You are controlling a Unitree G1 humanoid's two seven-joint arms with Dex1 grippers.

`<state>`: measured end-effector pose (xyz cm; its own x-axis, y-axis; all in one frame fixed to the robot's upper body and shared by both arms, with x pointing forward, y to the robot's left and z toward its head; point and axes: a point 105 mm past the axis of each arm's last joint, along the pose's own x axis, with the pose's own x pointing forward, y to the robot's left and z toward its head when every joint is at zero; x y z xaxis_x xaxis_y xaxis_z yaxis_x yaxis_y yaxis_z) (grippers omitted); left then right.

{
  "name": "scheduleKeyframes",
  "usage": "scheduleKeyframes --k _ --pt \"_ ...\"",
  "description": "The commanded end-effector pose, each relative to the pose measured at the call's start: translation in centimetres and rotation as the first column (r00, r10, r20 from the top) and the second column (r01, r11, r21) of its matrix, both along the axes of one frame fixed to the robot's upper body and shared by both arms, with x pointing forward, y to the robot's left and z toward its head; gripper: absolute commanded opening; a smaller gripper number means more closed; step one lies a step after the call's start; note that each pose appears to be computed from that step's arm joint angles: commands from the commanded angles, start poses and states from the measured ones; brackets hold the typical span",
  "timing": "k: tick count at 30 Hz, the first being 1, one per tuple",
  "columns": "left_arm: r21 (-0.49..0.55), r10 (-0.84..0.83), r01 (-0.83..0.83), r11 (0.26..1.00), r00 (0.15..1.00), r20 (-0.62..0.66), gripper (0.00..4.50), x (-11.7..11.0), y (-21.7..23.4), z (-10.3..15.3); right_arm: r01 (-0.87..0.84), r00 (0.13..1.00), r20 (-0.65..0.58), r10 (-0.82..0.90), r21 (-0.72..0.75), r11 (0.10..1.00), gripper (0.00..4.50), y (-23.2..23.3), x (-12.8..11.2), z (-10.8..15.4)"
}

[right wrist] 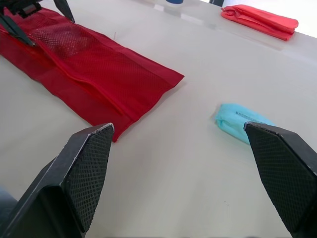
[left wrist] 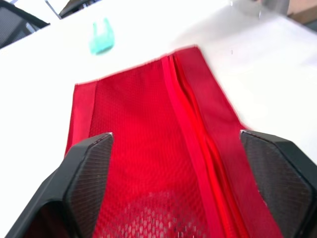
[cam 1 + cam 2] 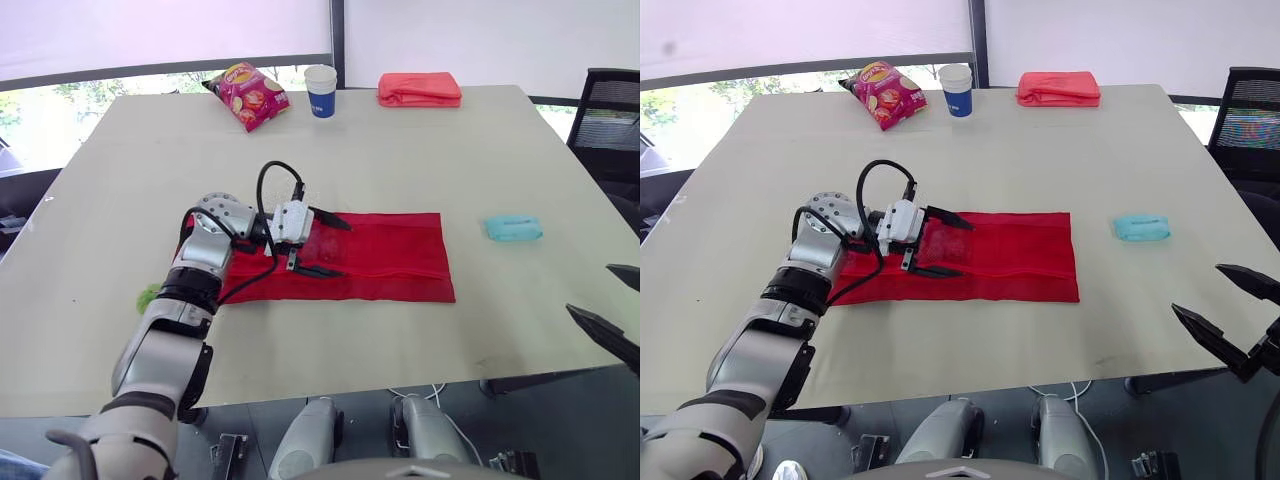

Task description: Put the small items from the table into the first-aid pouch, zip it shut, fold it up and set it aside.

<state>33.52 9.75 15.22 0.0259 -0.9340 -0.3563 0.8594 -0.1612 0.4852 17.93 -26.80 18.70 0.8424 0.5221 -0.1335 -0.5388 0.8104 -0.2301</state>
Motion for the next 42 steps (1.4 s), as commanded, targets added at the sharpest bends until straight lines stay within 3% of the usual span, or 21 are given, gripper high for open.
scheduleKeyframes --k 1,8,12,30,33,40,42 --pt "-0.015 0.026 -0.025 1.0 0.998 0.051 4.43 -0.1 -2.5 -0.3 0.043 0.997 0.064 -0.042 -0.013 0.999 4.5 -0.6 -0.2 1.3" --pt "0.03 0.076 -0.078 0.997 0.996 0.056 4.43 -0.9 -5.3 -3.3 0.221 0.973 0.069 -0.221 -0.003 0.975 4.5 -2.3 -0.6 0.9" --pt "0.051 0.176 -0.179 0.982 0.983 0.057 4.43 0.6 -5.5 -4.6 0.321 0.942 0.096 -0.322 0.034 0.947 4.5 -3.3 -1.2 1.4" --pt "0.054 0.201 -0.203 0.978 0.979 0.046 4.43 2.0 -5.9 -4.4 0.332 0.939 0.094 -0.332 0.021 0.943 4.5 -2.7 -1.6 1.1" --pt "0.059 0.192 -0.194 0.979 0.981 0.036 3.56 1.7 -5.6 -4.6 0.328 0.94 0.095 -0.328 0.021 0.945 4.5 -2.5 -1.5 1.1" --pt "0.045 0.193 -0.193 0.98 0.981 0.018 0.09 1.6 -5.3 -4.4 0.322 0.942 0.097 -0.322 0.021 0.947 4.5 -2.4 -1.4 1.1" --pt "0.037 0.194 -0.194 0.98 0.981 0.005 0.03 1.5 -5.2 -4.2 0.32 0.942 0.097 -0.32 0.023 0.947 4.5 -2.2 -1.3 1.1"
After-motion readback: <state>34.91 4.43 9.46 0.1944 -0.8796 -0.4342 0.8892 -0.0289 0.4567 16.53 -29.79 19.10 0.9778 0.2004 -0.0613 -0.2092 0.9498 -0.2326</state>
